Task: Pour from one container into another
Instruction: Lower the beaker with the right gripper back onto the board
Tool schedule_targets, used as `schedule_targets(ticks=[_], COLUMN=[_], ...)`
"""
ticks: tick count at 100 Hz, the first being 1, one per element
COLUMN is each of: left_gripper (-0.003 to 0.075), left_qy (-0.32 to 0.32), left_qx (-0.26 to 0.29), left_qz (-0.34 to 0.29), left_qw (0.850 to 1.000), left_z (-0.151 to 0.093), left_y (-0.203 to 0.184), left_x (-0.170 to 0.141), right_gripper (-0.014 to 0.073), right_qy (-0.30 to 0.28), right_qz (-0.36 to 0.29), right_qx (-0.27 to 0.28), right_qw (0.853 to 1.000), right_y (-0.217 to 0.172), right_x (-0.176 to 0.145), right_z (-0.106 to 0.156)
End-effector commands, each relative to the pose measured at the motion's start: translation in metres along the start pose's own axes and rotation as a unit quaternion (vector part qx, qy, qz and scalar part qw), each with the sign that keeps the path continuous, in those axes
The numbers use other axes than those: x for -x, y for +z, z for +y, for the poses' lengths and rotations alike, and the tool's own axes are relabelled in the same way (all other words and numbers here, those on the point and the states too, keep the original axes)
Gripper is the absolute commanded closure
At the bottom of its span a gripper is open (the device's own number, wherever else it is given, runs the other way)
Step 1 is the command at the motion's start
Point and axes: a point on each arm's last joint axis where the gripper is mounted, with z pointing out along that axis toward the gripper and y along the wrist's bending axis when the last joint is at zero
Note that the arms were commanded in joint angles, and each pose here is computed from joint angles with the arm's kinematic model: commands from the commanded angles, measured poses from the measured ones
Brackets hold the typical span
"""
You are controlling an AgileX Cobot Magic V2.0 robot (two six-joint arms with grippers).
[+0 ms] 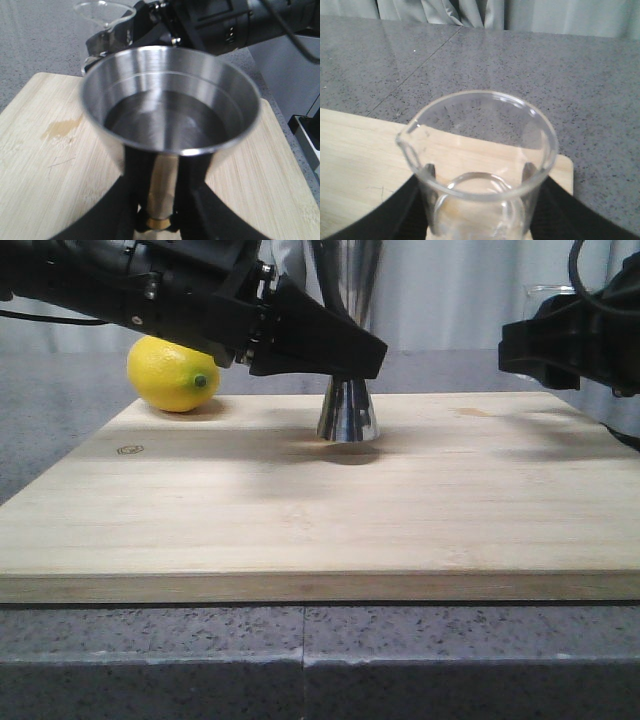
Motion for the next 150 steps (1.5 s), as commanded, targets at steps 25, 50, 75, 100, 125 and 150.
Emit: schedule_targets(ticks=[25,50,75,100,125,150], left_gripper=[0.0617,0.0617,0.0617,0.0617,0.0617,0.0617], left_qy=[0.019,0.019,0.019,0.019,0.019,0.019], left_qx=[-0.010,-0.010,-0.010,-0.010,-0.010,-0.010], left_qz=[-0.057,-0.057,-0.057,-0.057,-0.057,-0.057], left_qw=[0.998,0.998,0.998,0.998,0.998,0.998], left_z=[-0.010,-0.010,-0.010,-0.010,-0.010,-0.010], left_y=[-0.006,-0.006,-0.006,-0.006,-0.006,-0.006], left_x=[0.033,0.033,0.033,0.033,0.033,0.033], right_gripper=[0.0348,0.0348,0.0348,0.0348,0.0348,0.0348], right_qy=[0.002,0.005,0.007,0.007,0.007,0.004], right_qz=[-0.072,-0.059,-0.067,-0.079,-0.085,-0.068], right_qx=[-0.005,-0.005,-0.005,-0.005,-0.005,-0.002], right_qw=[0.997,0.998,0.998,0.997,0.996,0.998], right_y=[0.014,0.021,0.022,0.026,0.032,0.047], right_x=[0.005,-0.007,-0.004,0.004,0.012,0.006], right_z=[-0.002,-0.003,-0.003,-0.002,-0.002,-0.002])
